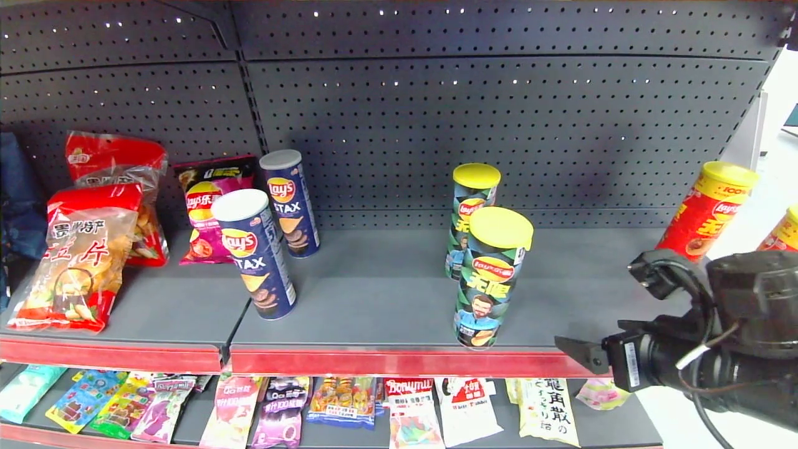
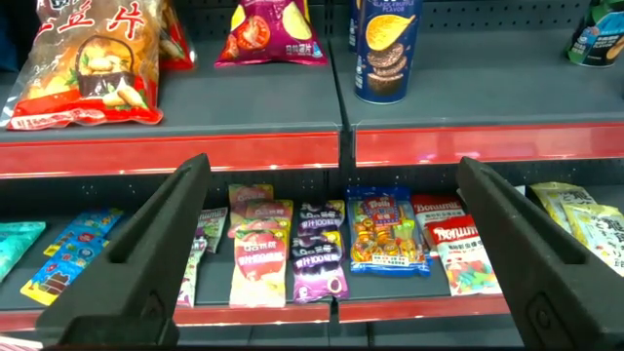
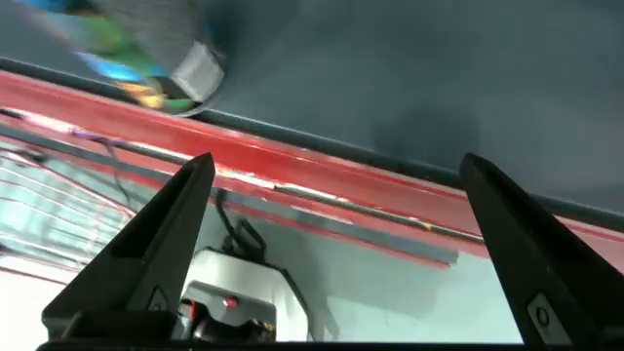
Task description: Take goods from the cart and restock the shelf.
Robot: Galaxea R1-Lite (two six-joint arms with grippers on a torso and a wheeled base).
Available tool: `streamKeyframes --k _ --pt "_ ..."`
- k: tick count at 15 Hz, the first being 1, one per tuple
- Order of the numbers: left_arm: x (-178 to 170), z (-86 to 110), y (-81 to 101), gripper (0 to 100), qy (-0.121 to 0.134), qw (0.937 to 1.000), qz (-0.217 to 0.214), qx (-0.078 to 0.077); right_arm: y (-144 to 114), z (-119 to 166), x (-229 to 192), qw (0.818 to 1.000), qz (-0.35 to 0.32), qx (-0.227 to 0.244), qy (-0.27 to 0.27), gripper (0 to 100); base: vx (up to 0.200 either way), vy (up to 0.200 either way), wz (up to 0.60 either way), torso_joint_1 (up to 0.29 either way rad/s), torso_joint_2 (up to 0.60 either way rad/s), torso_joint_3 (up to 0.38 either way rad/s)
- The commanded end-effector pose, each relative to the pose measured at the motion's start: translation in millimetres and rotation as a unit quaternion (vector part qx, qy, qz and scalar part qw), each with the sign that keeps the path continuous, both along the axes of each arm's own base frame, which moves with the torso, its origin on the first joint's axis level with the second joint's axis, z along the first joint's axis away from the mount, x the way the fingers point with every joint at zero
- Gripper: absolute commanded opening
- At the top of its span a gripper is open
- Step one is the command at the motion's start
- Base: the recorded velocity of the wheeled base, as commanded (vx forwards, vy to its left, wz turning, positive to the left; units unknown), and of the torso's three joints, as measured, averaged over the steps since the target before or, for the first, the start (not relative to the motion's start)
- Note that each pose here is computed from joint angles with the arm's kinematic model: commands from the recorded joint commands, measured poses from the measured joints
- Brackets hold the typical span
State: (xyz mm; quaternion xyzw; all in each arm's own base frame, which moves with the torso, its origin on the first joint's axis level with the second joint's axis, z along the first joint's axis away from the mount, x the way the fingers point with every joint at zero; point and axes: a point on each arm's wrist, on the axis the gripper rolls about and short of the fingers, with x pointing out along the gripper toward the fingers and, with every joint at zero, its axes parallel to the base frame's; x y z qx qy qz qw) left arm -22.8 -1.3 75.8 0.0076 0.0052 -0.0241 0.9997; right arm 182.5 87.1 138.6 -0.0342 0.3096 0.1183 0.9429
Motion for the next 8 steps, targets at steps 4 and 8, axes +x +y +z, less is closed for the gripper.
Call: streamKeyframes --k 4,8 --pt "0.1 0.0 0.0 100 0.001 1.0 0.0 0.0 11.5 -22.0 29.9 0.998 -0.023 -0.038 0.04 100 0.0 0.0 0.0 0.0 0.0 0.0" --pt "0.2 -0.4 0.0 100 0.001 1.0 0.0 0.0 18.6 -20.9 44.3 0.998 -0.027 -0.041 0.034 100 0.0 0.0 0.0 0.0 0.0 0.0"
